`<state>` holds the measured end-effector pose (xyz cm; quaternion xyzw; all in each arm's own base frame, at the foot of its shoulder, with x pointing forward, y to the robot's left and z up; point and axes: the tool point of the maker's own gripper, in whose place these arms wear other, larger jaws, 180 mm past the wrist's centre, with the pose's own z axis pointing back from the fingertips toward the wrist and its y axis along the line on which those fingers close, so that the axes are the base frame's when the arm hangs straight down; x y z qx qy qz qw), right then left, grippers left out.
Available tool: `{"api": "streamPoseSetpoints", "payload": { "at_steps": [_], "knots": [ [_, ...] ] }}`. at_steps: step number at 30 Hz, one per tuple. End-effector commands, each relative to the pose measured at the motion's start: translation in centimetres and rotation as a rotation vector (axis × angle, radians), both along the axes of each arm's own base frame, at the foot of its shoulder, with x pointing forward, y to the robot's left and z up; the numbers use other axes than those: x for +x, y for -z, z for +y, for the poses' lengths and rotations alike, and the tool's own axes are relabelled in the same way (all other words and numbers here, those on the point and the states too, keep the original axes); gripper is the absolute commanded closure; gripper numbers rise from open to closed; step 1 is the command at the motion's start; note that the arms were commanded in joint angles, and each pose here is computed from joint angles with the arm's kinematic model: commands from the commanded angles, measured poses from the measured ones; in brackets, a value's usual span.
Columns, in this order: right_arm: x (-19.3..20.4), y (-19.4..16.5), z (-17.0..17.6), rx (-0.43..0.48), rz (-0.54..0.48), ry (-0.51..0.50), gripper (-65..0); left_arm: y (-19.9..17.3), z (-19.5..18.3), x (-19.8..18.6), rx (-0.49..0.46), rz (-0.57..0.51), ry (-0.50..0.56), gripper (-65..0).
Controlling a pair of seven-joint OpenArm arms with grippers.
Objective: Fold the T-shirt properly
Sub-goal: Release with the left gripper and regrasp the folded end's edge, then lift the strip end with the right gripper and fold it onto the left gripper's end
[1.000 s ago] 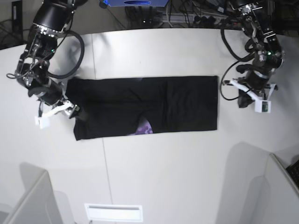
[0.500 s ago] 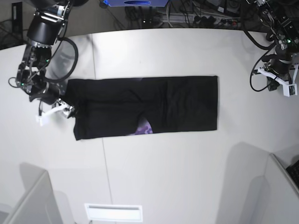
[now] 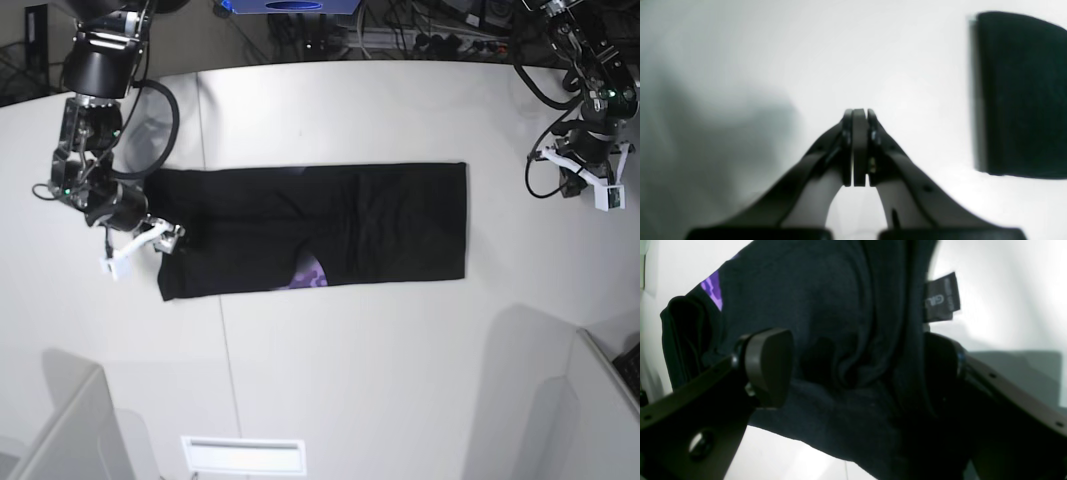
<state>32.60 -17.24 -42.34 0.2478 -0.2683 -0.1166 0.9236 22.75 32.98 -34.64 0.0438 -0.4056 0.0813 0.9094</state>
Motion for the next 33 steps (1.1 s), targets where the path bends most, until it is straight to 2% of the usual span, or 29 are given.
{"api": "streamPoseSetpoints", "payload": {
  "at_steps": [1, 5, 9, 10, 16, 22, 29, 33],
  "knots": [
    [0.0, -0.1, -0.3, -0.02, 0.009, -0.009, -53.0, -1.1, 0.3, 0.6, 0.018, -0.038, 0.008, 0.0],
    [0.0, -0.1, -0.4, -0.023, 0.009, -0.009, -53.0, -0.3, 0.5, 0.9, -0.006, -0.03, -0.006, 0.0],
    [0.0, -0.1, -0.4, -0.024, 0.01, -0.011, -52.5, 2.5, -0.3, 1.8, -0.061, 0.033, 0.024, 0.0],
    [0.0, -0.1, -0.4, -0.024, 0.01, -0.011, -50.6, 3.3, -0.8, 2.1, -0.075, 0.05, 0.04, 0.0],
    [0.2, -0.2, -0.6, -0.025, 0.005, -0.005, -26.1, 4.9, -1.5, 3.4, -0.124, 0.072, 0.046, 0.0],
    [0.3, -0.3, -0.6, -0.027, 0.005, -0.005, 0.0, 6.5, -5.1, 5.5, -0.166, 0.107, 0.144, 0.0],
    [0.6, -0.7, -0.7, -0.032, -0.007, -0.005, 0.0, 7.8, -8.4, 6.6, -0.194, 0.145, 0.228, 0.0],
    [1.4, -3.1, -0.6, -0.089, -0.085, -0.026, 0.0, 8.5, -10.3, 7.1, -0.173, 0.178, 0.294, 0.0]
  ]
}}
